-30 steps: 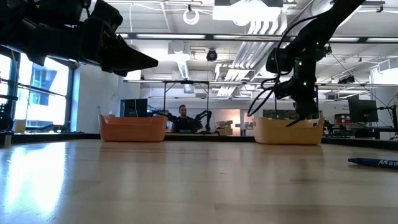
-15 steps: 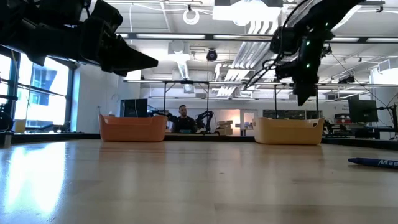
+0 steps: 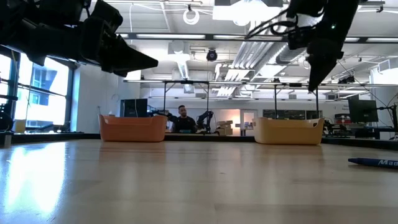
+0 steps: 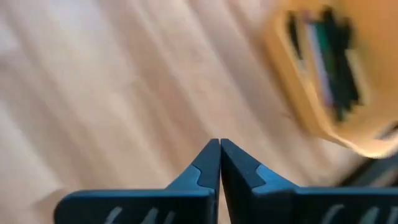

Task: Sort crayons/erasers/pens/pencils in bins
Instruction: Put the blue crayon into the orange bin

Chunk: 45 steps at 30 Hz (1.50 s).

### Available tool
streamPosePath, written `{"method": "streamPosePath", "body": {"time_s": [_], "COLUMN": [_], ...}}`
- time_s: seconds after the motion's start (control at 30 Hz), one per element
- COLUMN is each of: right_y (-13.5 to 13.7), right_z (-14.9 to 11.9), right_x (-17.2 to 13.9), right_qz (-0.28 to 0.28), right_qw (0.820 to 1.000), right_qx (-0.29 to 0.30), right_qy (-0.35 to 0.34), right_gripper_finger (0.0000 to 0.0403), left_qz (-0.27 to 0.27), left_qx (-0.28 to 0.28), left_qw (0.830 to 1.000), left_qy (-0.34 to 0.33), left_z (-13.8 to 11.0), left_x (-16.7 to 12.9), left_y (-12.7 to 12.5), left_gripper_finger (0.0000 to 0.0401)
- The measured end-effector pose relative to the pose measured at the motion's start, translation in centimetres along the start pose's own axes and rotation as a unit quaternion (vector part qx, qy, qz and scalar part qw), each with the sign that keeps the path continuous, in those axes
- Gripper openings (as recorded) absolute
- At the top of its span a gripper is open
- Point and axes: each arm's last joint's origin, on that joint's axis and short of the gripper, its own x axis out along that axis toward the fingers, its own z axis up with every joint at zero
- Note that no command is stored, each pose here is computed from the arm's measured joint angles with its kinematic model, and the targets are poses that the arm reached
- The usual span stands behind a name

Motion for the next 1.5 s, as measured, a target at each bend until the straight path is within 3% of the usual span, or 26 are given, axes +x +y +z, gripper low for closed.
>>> {"method": "streamPosePath", "body": {"time_s": [0.37,0.7,0.87,1.03,1.23,1.5], "right_y": [9.0,16.5,18.8,20.9,22.0,22.8], "right_z": [-2.1,-6.5,-8.0,-8.6,-9.7,-10.1], "right_x": [-0.3,1.6,1.7,1.7,2.9,4.3], "right_qz": [0.075,0.091,0.134,0.187,0.170,0.158], "right_qw": [0.997,0.993,0.983,0.975,0.975,0.973], "right_qx": [-0.022,0.001,0.048,0.065,0.063,0.056], "right_qy": [0.000,0.080,0.115,0.101,0.130,0.157], "right_gripper_finger": [0.0000,0.0000,0.0017,0.0076,0.0134,0.0139], "left_qz": [0.000,0.000,0.000,0.000,0.000,0.000], "left_qx": [-0.003,0.000,0.011,0.019,0.019,0.017], "left_qw": [1.000,1.000,1.000,1.000,1.000,1.000], "left_qy": [0.002,0.001,0.000,0.000,0.000,0.000], "left_z": [0.0,0.0,0.0,0.0,0.0,0.0], "left_x": [0.0,0.0,0.0,0.0,0.0,0.0], "left_y": [0.0,0.0,0.0,0.0,0.0,0.0], "left_gripper_finger": [0.0001,0.0000,0.0000,0.0001,0.0001,0.0000]}}
